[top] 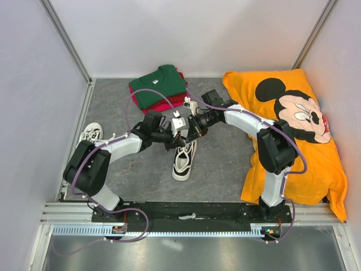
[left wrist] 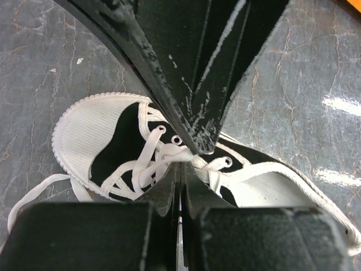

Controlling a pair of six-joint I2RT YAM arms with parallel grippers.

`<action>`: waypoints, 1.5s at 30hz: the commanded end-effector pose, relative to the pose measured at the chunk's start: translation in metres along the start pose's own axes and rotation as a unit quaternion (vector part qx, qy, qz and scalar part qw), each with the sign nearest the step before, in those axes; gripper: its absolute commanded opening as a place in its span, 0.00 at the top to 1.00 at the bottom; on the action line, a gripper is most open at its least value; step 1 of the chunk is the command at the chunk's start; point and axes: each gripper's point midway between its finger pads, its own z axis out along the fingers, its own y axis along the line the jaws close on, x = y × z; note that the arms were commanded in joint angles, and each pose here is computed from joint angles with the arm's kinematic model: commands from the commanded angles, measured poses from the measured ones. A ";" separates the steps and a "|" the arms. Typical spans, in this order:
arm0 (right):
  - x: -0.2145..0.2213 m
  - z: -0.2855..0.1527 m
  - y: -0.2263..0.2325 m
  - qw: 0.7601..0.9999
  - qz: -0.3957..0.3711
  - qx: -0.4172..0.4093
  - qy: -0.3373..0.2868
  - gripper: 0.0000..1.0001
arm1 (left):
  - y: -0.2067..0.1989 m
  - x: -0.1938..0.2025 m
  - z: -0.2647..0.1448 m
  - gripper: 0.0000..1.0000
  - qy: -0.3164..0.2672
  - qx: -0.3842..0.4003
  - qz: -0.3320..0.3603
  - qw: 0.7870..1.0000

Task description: Tie the shoes

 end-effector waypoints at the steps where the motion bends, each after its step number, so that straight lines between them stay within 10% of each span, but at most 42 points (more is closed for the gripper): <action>1: -0.014 -0.010 0.019 0.999 -0.025 -0.025 -0.028 1.00 | 0.006 -0.027 0.006 0.98 -0.035 0.006 0.040 0.999; 10: -0.008 -0.007 0.016 0.999 -0.010 -0.028 -0.023 0.93 | 0.000 -0.044 0.010 0.98 -0.094 0.019 0.034 0.995; 19: -0.022 -0.037 0.003 0.998 -0.001 -0.010 -0.055 0.62 | -0.005 -0.032 0.011 0.99 -0.091 0.029 0.037 0.995; 45: 0.002 -0.013 -0.021 0.997 0.074 -0.029 -0.021 0.67 | -0.004 -0.034 0.013 0.98 -0.099 0.038 0.047 0.993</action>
